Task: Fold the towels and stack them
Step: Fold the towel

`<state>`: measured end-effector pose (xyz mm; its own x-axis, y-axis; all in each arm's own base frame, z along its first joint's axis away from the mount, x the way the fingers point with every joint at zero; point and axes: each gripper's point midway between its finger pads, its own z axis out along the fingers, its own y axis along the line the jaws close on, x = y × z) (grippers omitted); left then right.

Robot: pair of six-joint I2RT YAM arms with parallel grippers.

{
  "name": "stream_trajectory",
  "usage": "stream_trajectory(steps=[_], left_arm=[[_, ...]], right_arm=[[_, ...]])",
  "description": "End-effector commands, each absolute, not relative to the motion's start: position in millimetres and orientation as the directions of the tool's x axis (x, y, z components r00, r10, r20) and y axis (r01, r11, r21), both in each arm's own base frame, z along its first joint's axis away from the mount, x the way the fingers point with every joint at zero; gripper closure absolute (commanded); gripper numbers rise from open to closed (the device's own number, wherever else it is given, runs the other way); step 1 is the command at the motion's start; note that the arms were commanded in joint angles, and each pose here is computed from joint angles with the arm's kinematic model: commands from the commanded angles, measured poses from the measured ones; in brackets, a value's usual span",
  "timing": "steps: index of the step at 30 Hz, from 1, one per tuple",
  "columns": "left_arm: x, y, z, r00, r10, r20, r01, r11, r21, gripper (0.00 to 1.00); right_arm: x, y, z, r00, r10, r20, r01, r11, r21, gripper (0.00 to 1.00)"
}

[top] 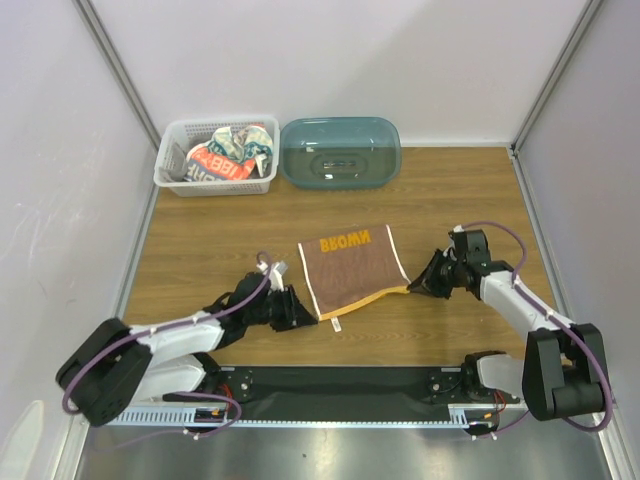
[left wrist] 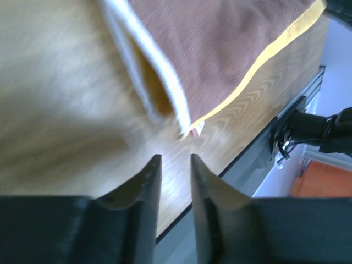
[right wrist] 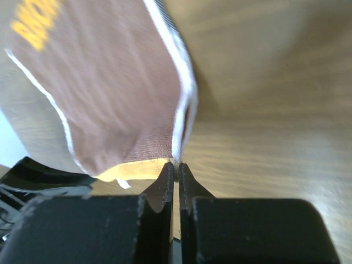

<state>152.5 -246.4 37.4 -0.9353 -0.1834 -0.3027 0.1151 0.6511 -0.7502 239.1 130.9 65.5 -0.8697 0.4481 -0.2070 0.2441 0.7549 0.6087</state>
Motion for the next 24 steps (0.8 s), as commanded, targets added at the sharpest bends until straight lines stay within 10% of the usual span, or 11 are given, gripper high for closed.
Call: stream_trajectory(steps=[1, 9, 24], left_arm=[[162.0, -249.9, 63.9, -0.891, -0.292, -0.348, 0.127, 0.575, -0.808, 0.62], [166.7, -243.3, 66.9, -0.868, -0.361, -0.341, 0.081, 0.574, -0.815, 0.11], [167.8, -262.1, 43.1, -0.872, -0.467, -0.144, -0.137, 0.516, -0.845, 0.04]], right_arm=[[223.0, 125.2, 56.5, -0.876, 0.436, -0.208, 0.243, 0.77, 0.589, 1.0], [213.5, 125.7, 49.2, -0.882, 0.43, -0.192, 0.246, 0.768, 0.592, 1.0], [214.6, 127.1, 55.0, -0.876, 0.433, -0.212, 0.228, 0.76, 0.609, 1.0]])
